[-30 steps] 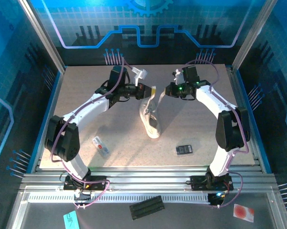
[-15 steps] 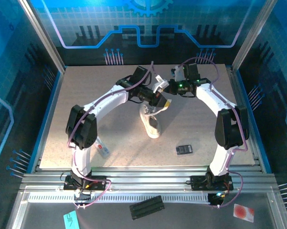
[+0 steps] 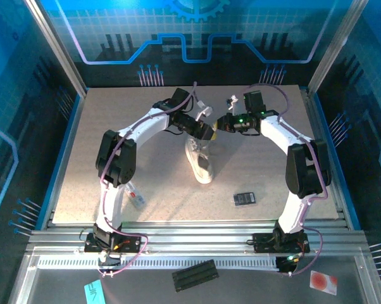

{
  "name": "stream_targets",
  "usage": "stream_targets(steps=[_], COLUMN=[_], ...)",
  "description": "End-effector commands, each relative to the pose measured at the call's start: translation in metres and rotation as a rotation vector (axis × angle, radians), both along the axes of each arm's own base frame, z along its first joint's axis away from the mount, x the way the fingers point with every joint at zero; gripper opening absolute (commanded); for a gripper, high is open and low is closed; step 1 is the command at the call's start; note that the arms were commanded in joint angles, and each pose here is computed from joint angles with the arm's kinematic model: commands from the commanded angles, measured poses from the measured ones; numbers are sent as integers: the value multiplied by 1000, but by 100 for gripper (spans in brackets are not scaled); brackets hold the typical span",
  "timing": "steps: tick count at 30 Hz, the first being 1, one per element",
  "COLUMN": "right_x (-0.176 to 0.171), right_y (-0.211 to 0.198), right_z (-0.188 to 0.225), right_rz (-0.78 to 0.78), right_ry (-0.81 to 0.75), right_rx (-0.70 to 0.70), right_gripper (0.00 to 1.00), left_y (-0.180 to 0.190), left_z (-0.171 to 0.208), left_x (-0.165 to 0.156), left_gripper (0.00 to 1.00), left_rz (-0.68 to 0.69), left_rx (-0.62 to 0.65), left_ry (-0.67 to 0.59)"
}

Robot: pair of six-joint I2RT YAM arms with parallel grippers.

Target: Tie the shoes

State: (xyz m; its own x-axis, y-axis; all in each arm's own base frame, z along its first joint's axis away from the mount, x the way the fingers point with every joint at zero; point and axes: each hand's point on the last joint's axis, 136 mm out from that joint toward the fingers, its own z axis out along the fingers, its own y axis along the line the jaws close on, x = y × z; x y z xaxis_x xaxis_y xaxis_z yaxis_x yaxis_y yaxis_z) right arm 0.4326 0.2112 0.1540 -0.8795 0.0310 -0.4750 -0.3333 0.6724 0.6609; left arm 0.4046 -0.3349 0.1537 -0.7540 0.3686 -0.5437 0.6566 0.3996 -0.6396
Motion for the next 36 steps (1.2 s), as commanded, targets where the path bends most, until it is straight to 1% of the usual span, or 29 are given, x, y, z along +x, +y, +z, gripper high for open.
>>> stream_targets(steps=[1, 3, 6, 8, 10, 11, 12, 16, 20, 24, 27, 28, 30, 34, 36], right_x=[3, 4, 4, 2, 1, 0, -1, -5, -10, -14, -16, -16, -19, -26, -30], right_y=[-2, -2, -1, -2, -1, -2, -2, -1, 0, -1, -2, -2, -1, 0, 0], right_z=[6, 7, 11, 11, 11, 11, 11, 11, 17, 23, 27, 27, 30, 34, 36], right_rz=[20, 21, 35, 46, 61, 62, 65, 76, 98, 121, 131, 133, 150, 192, 210], right_ry=[-41, -43, -63, -72, -79, -80, -83, -99, -142, -195, -216, -221, -235, -269, -279], right_rx=[12, 8, -2, -12, -19, -22, -23, -16, -12, -19, -26, -27, -22, -26, -32], right_gripper=[0, 0, 0, 0, 0, 0, 0, 0, 0, 1, 0, 1, 1, 2, 2], left_y=[10, 19, 38, 46, 51, 54, 56, 53, 45, 40, 36, 35, 35, 35, 36], left_z=[28, 33, 30, 26, 18, 14, 11, -3, -21, -27, -33, -34, -35, -19, -11], left_x=[-2, -6, -21, -33, -43, -40, -38, -34, -33, -29, -29, -29, -27, -22, -19], left_gripper=[58, 55, 52, 51, 52, 53, 54, 56, 57, 57, 55, 52, 43, 22, 17], left_rz=[8, 23, 9, -31, -71, -54, -51, -69, -103, -104, -113, -115, -107, -52, -31], left_rx=[-14, -1, 51, 69, 97, 136, 161, 214, 252, 244, 235, 235, 240, 207, 190], left_ry=[-83, -148, -345, -459, -546, -589, -607, -625, -614, -601, -579, -573, -554, -545, -544])
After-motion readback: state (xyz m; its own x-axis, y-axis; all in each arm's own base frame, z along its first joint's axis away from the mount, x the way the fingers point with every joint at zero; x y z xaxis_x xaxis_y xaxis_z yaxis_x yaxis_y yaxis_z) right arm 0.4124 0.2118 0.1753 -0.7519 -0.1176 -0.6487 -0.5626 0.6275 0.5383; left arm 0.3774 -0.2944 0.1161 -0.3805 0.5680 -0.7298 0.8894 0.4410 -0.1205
